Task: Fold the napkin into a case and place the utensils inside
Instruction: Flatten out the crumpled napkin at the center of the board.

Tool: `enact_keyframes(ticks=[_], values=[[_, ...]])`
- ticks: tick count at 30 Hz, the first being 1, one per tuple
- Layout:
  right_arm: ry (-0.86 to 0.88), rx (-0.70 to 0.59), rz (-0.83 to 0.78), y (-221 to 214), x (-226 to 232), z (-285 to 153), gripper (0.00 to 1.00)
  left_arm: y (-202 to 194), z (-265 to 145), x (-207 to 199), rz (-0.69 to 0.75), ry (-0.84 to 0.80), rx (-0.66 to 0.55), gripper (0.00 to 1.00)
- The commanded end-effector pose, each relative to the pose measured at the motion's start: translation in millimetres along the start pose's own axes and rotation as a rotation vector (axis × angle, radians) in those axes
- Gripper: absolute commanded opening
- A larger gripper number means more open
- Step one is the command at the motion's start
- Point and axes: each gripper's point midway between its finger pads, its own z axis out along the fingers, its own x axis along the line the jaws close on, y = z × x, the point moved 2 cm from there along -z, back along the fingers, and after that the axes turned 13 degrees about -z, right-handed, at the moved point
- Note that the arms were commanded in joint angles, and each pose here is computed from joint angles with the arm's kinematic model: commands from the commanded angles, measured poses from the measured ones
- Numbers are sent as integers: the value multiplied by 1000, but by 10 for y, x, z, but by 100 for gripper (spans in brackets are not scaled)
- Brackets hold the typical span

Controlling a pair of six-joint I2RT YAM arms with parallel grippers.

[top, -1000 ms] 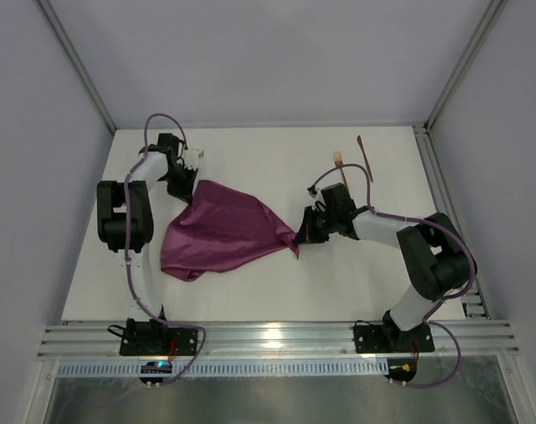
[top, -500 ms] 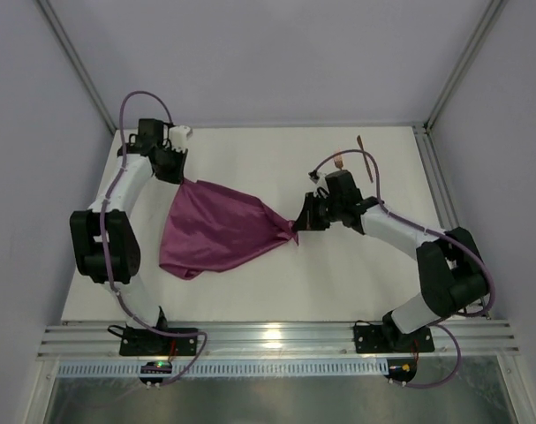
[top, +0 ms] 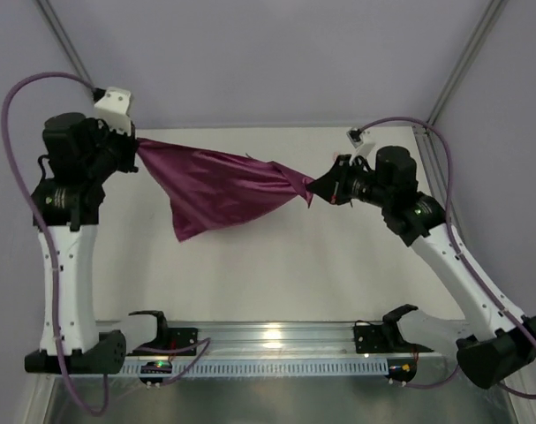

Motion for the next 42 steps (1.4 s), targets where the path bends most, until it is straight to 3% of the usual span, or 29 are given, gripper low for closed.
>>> enact_keyframes(ticks=[1,7,12,16,20,22,23,24,26,31,34,35,36,38,39,41,42], values=[[-52,-33,-29,51,98,-385,4,45,-679,28,16,72,-47,0],[-1,-104,2,16,368,-801,4,-46,-1276,-86,0,84,-104,0],[97,-93,82,-43,379,-501,4,-281,-882,-12,-34,86,-25,0],[84,-29,135,52,87,164,4,-348,-221,108,-76,87,41,0],[99,-103,141,843,-98,728,4,-82,362,273,-112,125,11,0],[89,-136,145,1167,-218,913,4,151,517,366,-130,154,-33,0],[98,-208,104,1625,-128,845,4,401,606,391,-135,148,-73,0],[73,-189,116,1649,-284,1067,4,514,611,448,-149,158,-92,0],[64,-292,78,2157,-233,930,4,852,571,538,-166,171,-172,0],[145,-463,32,2715,-124,558,4,1263,352,599,-139,170,-292,0],[127,-431,6,2520,-161,515,4,1190,322,455,-104,83,-294,0],[122,-418,-6,2422,-181,515,4,871,508,465,-114,66,-219,0],[124,-428,-22,2367,-115,399,4,822,395,396,-100,43,-238,0],[83,-340,33,1823,-373,609,4,586,477,256,-47,-58,-228,0],[76,-315,55,1626,-435,651,4,156,571,238,-44,-78,-149,0],[59,-246,114,1009,-618,774,4,-218,667,193,9,-125,-95,0],[37,-180,173,524,-774,871,4,-708,791,196,1,-143,7,0]])
